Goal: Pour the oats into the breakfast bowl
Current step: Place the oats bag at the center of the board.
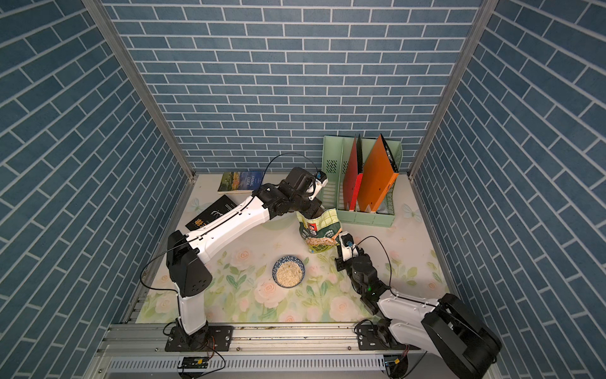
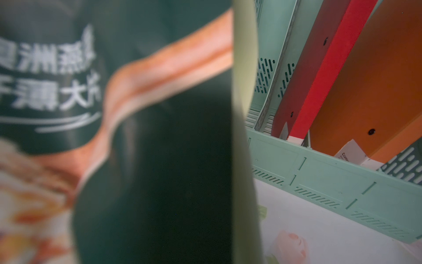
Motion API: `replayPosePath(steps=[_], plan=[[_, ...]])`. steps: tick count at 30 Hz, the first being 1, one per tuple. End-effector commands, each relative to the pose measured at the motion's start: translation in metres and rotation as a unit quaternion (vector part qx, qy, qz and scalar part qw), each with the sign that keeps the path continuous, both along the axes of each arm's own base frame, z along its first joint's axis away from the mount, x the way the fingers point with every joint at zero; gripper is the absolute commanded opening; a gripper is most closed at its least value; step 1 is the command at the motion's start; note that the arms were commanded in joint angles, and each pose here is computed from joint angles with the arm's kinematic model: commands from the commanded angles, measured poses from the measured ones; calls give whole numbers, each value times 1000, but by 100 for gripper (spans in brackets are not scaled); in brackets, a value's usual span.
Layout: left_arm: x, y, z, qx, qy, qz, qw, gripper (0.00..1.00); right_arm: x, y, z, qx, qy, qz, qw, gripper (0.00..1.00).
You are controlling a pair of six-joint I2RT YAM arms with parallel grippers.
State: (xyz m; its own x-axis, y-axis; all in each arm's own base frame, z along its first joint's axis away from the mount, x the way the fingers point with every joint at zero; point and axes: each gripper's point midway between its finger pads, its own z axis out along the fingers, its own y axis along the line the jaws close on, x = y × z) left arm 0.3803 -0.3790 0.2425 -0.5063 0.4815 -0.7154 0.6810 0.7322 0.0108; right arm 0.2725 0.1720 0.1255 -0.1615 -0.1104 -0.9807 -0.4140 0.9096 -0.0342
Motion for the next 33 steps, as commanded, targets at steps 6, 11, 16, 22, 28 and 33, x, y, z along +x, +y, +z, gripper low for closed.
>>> replayPosePath(steps=[6,11,16,22,28,33], plan=[[80,42,80,-49,-141,134,980,0,-10,-15,-37,78,84,-42,993,16],[78,35,78,-61,-131,123,982,0,-15,-18,-50,85,108,-44,990,38],[71,26,70,-79,-105,111,985,0,-19,-14,-57,87,126,-35,988,45],[59,12,59,-98,-83,90,988,0,-23,-12,-61,89,137,-26,986,49],[56,6,47,-99,-66,85,989,0,-23,-1,-46,95,121,5,988,54],[51,0,45,-105,-55,77,990,0,-14,14,-5,118,81,31,989,76]])
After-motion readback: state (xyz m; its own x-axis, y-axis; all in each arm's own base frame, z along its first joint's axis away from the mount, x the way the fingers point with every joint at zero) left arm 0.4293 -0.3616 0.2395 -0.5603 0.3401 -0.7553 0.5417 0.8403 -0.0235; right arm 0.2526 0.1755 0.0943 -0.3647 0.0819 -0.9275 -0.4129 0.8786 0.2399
